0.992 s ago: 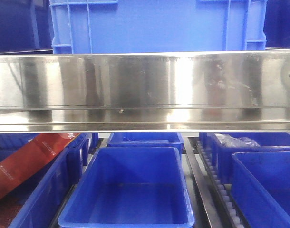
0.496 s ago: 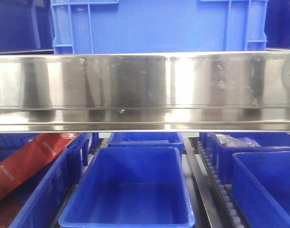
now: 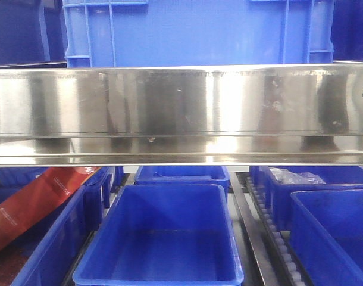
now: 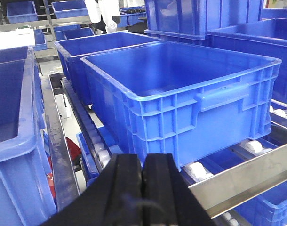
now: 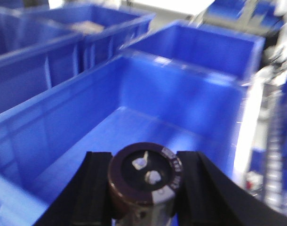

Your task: Place cylindrical capacitor in blue bin on shelf

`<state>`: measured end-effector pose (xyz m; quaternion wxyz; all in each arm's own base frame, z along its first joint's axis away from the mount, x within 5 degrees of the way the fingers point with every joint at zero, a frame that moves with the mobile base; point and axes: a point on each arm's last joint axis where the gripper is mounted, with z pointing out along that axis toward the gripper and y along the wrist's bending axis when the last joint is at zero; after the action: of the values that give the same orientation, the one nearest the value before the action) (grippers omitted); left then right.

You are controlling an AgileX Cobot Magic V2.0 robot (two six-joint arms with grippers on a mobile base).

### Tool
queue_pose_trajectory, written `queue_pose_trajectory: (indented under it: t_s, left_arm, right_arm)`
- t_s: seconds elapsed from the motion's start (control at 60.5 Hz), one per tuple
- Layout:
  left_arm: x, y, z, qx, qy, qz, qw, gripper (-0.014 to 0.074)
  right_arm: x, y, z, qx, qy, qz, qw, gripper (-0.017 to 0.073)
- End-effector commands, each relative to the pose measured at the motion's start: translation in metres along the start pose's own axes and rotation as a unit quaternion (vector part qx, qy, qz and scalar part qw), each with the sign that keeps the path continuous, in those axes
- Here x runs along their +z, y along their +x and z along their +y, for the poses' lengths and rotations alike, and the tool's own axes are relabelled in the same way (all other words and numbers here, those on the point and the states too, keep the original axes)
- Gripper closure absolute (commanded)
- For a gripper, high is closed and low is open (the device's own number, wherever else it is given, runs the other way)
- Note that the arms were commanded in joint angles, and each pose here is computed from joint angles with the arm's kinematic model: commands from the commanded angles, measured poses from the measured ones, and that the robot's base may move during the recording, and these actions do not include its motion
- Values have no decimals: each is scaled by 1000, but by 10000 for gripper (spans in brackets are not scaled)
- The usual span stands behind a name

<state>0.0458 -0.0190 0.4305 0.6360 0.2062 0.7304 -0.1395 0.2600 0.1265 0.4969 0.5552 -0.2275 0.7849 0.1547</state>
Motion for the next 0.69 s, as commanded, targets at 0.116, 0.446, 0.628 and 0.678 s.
queue_pose_trajectory:
  t_s: [0.116, 0.446, 0.628, 0.678]
  left_arm:
    - [-1, -1, -1, -7, 5, -11, 1000, 705]
    - [-1, -1, -1, -8, 5, -11, 1000, 705]
    - [-1, -1, -1, -8, 5, -11, 1000, 705]
    - [-1, -1, -1, -8, 5, -11, 1000, 705]
  right_arm:
    - [63, 3, -4, -1, -13, 55, 998, 721]
    - [133, 40, -11, 14, -19, 125, 992, 721]
    - [135, 41, -10, 20, -22, 124, 992, 376]
    - [135, 41, -10, 25, -22, 124, 992, 232]
